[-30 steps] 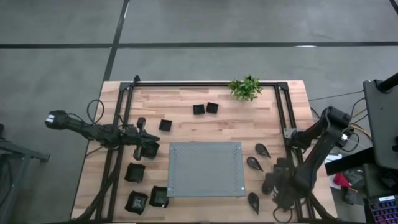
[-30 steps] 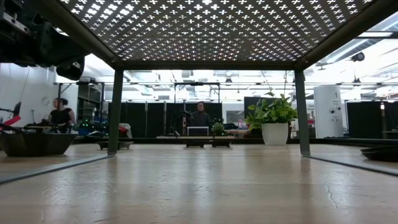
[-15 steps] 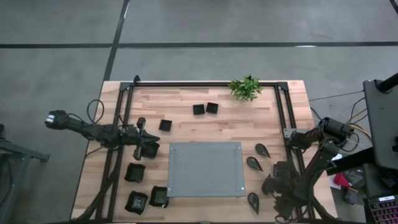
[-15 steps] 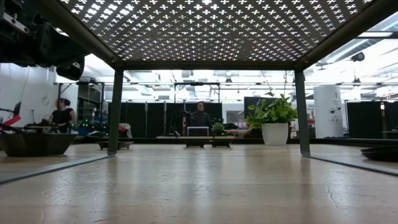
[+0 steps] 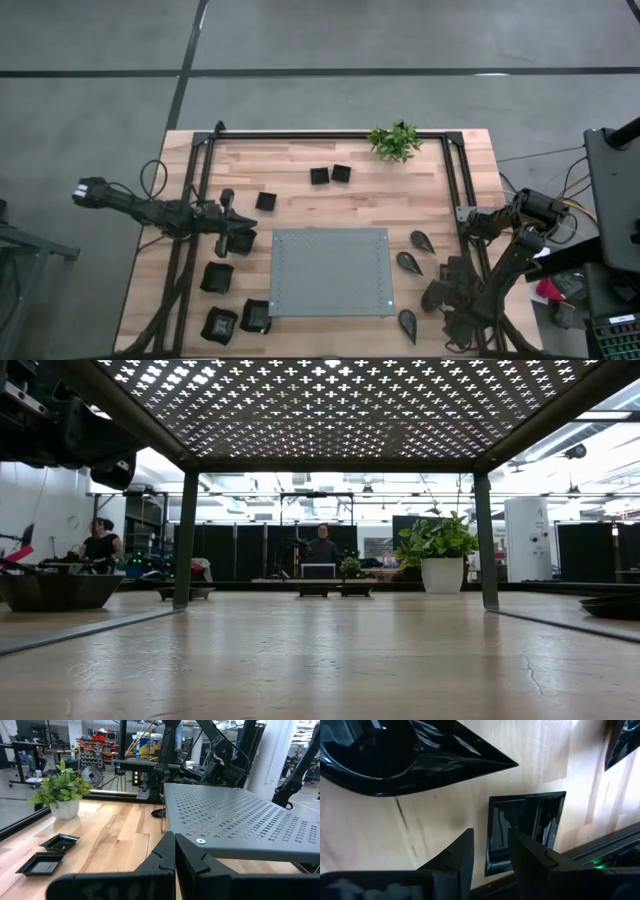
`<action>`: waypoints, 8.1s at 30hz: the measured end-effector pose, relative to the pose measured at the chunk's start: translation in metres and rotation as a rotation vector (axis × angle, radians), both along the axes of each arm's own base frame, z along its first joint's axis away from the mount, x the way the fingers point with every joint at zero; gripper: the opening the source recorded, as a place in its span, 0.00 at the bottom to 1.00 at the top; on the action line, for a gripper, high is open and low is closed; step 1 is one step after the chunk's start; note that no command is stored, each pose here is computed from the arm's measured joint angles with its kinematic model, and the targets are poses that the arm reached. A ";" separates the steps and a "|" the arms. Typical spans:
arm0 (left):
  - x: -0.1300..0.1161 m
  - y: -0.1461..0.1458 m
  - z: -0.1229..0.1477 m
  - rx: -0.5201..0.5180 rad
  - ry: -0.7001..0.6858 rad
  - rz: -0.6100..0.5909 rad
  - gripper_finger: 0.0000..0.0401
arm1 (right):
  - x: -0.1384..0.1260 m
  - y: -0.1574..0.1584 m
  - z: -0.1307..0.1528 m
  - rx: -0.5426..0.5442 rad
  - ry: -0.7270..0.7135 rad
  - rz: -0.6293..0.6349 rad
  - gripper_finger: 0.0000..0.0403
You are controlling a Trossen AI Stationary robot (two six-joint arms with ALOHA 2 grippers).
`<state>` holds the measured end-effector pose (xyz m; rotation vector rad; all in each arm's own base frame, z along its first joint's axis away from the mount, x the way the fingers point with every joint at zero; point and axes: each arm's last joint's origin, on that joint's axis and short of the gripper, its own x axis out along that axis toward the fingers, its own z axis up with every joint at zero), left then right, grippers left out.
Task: Pick & Place Mini shaped plates
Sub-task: Put the square plate on the shelf, then stack the square plate on top of the square plate on the shelf
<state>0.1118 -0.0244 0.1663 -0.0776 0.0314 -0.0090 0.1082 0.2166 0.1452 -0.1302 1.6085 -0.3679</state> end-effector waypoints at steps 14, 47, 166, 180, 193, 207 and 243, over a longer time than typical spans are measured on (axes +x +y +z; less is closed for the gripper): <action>0.000 0.000 0.000 0.000 0.000 0.000 0.00 | 0.001 -0.001 0.000 -0.016 -0.035 0.012 0.19; 0.000 0.000 0.000 0.000 0.000 0.000 0.00 | 0.013 0.010 0.042 -0.100 -0.100 0.014 0.02; 0.000 0.000 -0.001 0.002 0.006 0.000 0.00 | 0.208 -0.103 0.208 -0.226 -0.506 0.405 0.19; 0.000 0.000 -0.001 0.003 0.010 0.000 0.00 | 0.239 -0.233 0.213 -0.003 -0.498 0.511 0.17; 0.000 0.000 -0.001 0.002 0.007 0.000 0.00 | 0.227 -0.376 0.197 0.137 -0.643 0.276 0.18; 0.000 0.000 -0.001 0.003 0.009 0.000 0.00 | 0.211 -0.424 0.162 0.349 -0.586 0.068 0.14; 0.000 0.000 -0.001 0.003 0.010 0.000 0.00 | 0.244 -0.382 0.095 0.161 -0.492 0.155 0.46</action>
